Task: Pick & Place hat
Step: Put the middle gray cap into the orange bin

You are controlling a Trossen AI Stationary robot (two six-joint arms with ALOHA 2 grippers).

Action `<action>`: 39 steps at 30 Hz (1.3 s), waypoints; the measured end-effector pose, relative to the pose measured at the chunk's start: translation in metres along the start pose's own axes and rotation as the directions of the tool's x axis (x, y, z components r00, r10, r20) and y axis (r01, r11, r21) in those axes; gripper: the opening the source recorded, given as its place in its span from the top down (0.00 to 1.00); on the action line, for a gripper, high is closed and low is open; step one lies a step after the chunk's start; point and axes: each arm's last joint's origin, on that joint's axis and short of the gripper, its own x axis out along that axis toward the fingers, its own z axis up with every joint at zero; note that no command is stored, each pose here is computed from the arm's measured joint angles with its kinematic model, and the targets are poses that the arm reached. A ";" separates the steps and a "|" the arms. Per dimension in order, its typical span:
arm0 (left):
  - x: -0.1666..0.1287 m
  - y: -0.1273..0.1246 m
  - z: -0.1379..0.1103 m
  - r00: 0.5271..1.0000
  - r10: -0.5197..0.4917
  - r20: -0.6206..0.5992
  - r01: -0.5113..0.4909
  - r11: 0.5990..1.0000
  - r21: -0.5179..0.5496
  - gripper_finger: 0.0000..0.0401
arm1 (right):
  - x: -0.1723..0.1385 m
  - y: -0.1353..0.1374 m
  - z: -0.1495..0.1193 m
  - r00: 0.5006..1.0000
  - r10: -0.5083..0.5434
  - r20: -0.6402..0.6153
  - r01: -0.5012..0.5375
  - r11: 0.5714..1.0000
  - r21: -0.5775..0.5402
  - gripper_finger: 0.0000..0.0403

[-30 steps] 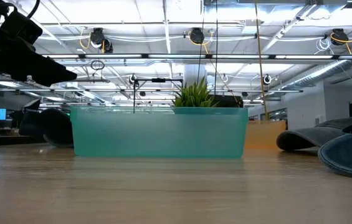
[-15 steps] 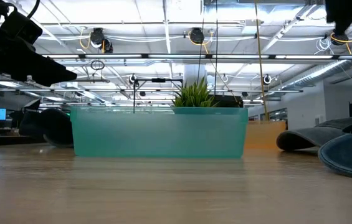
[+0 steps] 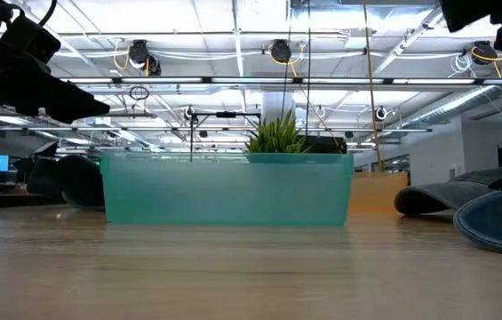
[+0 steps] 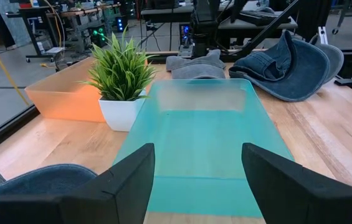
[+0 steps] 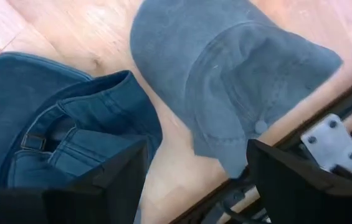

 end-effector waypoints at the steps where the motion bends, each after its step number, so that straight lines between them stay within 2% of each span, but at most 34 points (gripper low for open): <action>1: 0.000 0.000 0.000 1.000 0.000 0.000 0.000 1.000 0.000 0.38 | 0.004 0.001 -0.001 1.000 0.000 0.001 0.000 1.000 -0.009 0.35; 11: 0.000 0.000 0.000 1.000 0.000 0.000 0.000 1.000 0.000 0.38 | 0.054 0.002 -0.007 1.000 -0.021 -0.010 0.019 0.990 -0.140 0.35; 15: 0.000 0.000 0.000 1.000 0.000 0.000 0.000 1.000 0.000 0.38 | 0.069 0.003 -0.010 1.000 0.005 -0.025 -0.010 0.982 -0.189 0.35; 19: 0.000 0.000 0.000 1.000 0.000 -0.001 0.000 1.000 0.000 0.38 | 0.081 -0.001 -0.013 0.999 -0.021 -0.027 0.015 0.978 -0.210 0.35; 24: 0.000 0.000 0.000 1.000 0.000 0.000 0.000 1.000 0.000 0.38 | 0.090 -0.006 -0.014 0.996 -0.082 0.028 0.087 0.966 -0.243 0.35; 32: 0.000 0.000 0.000 1.000 0.000 0.000 0.000 1.000 0.000 0.38 | 0.103 -0.009 -0.018 0.996 -0.091 0.022 0.093 0.955 -0.282 0.35; 39: 0.000 0.000 0.000 1.000 0.000 0.000 0.000 1.000 0.000 0.38 | 0.110 -0.007 -0.016 0.996 -0.058 0.069 0.075 0.956 -0.283 0.35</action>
